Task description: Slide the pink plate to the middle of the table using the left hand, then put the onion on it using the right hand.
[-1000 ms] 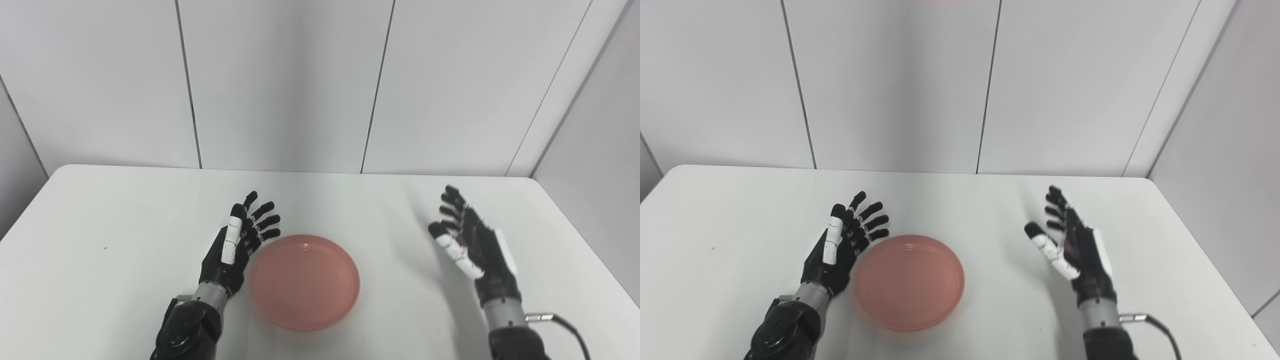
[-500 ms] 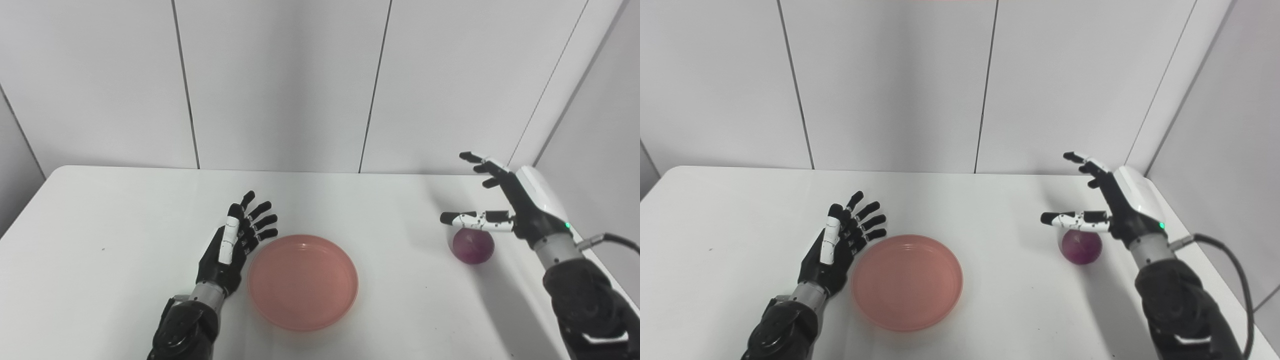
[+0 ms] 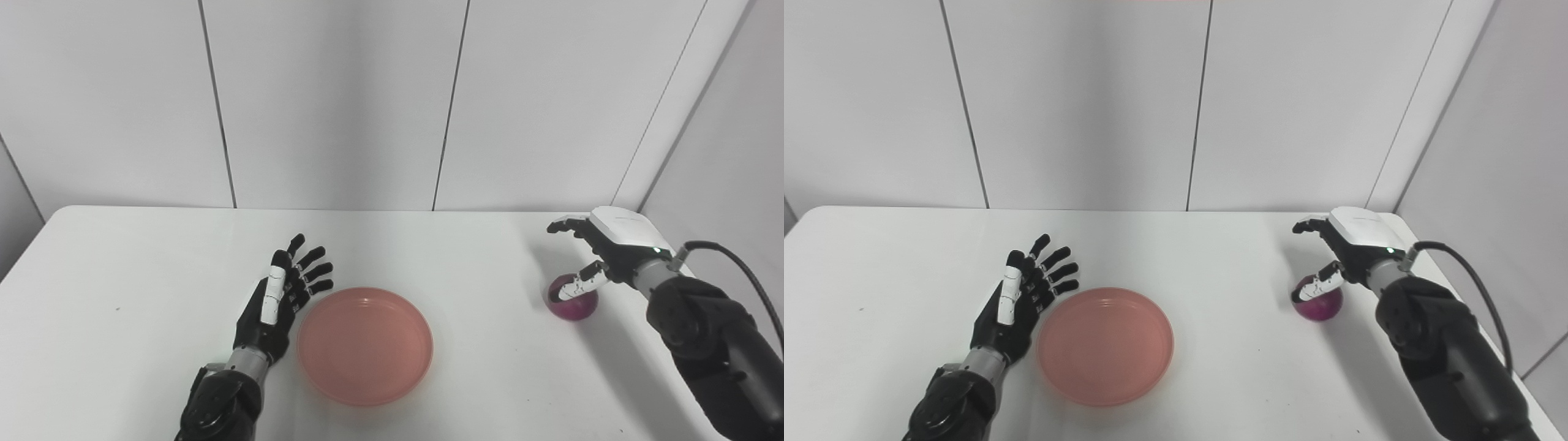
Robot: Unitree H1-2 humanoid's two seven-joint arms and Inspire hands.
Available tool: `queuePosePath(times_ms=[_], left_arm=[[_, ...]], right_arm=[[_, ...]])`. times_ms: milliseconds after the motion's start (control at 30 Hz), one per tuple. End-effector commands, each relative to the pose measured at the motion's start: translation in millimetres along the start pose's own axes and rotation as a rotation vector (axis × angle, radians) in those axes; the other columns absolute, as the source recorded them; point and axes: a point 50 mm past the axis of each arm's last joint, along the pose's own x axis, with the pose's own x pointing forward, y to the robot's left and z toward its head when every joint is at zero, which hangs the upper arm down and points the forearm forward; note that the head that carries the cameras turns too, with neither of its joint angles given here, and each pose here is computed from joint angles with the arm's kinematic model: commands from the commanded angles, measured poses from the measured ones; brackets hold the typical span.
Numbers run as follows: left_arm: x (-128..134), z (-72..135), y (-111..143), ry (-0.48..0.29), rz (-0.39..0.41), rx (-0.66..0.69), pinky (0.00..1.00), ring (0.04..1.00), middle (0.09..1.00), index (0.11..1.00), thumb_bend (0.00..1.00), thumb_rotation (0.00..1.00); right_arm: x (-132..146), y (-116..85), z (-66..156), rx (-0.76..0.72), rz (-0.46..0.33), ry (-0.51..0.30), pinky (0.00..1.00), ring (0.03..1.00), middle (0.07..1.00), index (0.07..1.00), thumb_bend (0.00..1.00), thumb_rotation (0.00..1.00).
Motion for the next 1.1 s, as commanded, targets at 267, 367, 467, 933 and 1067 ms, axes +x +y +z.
queuePosePath(times_ms=[267, 367, 467, 933, 1067], left_arm=[[-11.6, -24.7, 5.8, 0.108, 0.031, -0.023, 0.76, 0.827, 0.89, 0.973, 0.97, 0.93], [-11.9, -25.2, 5.6, 0.109, 0.034, -0.024, 0.76, 0.826, 0.887, 0.971, 0.98, 0.92], [-12.0, -25.5, 5.5, 0.109, 0.033, -0.024, 0.76, 0.828, 0.889, 0.972, 0.98, 0.93], [-12.1, -25.4, 4.5, 0.112, 0.036, -0.022, 0.76, 0.823, 0.885, 0.967, 0.97, 0.93], [-12.0, -24.7, 4.8, 0.114, 0.037, -0.025, 0.76, 0.821, 0.887, 0.966, 0.97, 0.92]], right_arm=[[19.3, -28.2, -12.9, -0.052, 0.065, 0.093, 0.63, 0.837, 0.867, 0.802, 1.0, 0.21], [22.2, -25.6, -14.1, -0.052, 0.089, 0.105, 0.64, 0.849, 0.875, 0.807, 1.0, 0.22], [26.0, -21.3, -15.7, -0.031, 0.114, 0.111, 0.64, 0.848, 0.876, 0.807, 1.0, 0.21], [25.3, -4.2, -12.0, -0.042, 0.173, 0.102, 0.61, 0.829, 0.879, 0.799, 1.0, 0.23], [24.0, 0.1, -9.8, -0.04, 0.177, 0.096, 0.62, 0.823, 0.873, 0.805, 1.0, 0.23]])
